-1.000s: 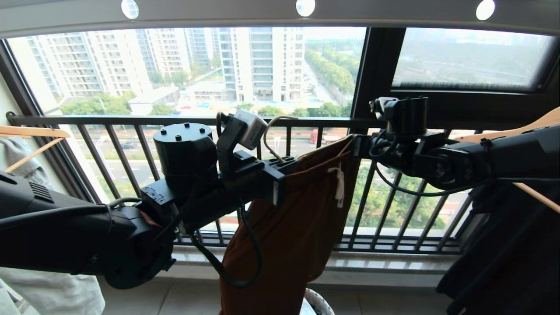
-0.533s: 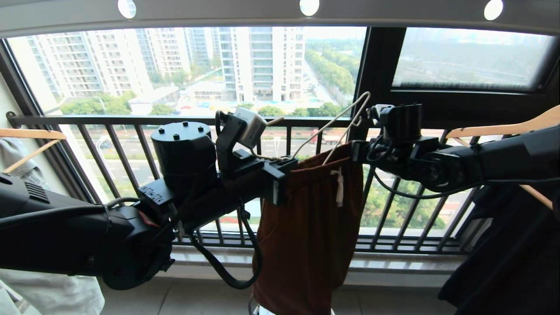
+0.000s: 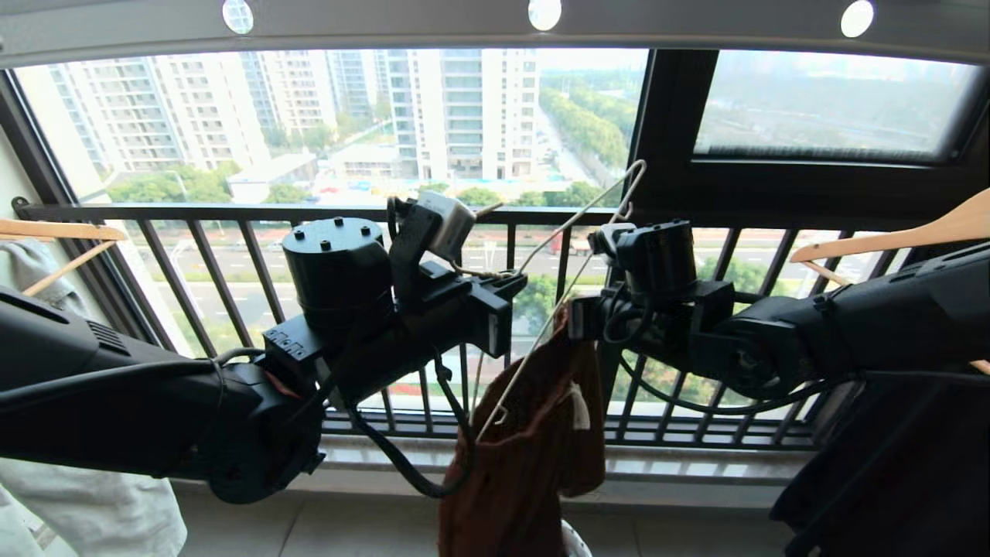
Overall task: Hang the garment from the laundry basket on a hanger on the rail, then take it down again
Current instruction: Take the clothes off the clothes rack, then put clothes in the basket
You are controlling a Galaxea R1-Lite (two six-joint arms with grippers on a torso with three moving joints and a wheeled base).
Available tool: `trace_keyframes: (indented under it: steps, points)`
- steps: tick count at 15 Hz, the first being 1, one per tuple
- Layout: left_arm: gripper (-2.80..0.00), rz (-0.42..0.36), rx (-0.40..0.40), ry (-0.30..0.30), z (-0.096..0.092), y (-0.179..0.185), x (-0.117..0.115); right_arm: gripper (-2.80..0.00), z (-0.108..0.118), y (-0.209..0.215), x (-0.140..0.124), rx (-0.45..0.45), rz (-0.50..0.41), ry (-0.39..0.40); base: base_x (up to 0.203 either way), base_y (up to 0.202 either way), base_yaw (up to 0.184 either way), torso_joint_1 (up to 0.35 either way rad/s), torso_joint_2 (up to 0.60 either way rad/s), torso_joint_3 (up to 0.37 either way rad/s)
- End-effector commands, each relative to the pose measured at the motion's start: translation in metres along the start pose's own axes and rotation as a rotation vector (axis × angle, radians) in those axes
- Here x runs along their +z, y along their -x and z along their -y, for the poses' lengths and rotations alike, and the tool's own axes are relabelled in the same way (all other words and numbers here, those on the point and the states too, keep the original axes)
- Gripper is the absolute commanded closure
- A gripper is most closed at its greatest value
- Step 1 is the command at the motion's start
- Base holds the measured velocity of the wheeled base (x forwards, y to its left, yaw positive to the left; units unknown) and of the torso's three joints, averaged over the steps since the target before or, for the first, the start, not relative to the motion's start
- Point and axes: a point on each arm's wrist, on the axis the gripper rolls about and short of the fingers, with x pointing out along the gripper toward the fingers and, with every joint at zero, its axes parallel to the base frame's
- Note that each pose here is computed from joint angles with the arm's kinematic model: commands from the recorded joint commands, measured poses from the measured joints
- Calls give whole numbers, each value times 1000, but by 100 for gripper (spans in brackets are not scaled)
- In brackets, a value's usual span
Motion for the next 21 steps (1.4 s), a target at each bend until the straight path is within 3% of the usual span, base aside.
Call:
trace_keyframes:
  steps: [1, 7, 12, 15, 21]
  points:
    - [0, 0, 23, 0, -2, -10, -10, 0, -14, 12, -6, 30, -11, 18, 0, 0, 0, 0, 0, 0]
    - [0, 13, 78, -5, -14, -15, -9, 0, -21, 9, -26, 29, -62, 39, 0, 0, 0, 0, 0, 0]
    - [0, 33, 105, -10, -24, -12, -2, 0, -24, -29, -74, 10, -178, 61, 0, 0, 0, 0, 0, 0]
    - [0, 36, 119, -13, -30, -13, -2, 0, -25, -51, -102, 11, -209, 100, 0, 0, 0, 0, 0, 0]
    - [0, -12, 137, -26, -40, -21, -18, 0, -27, -68, -126, 67, -267, 187, 0, 0, 0, 0, 0, 0]
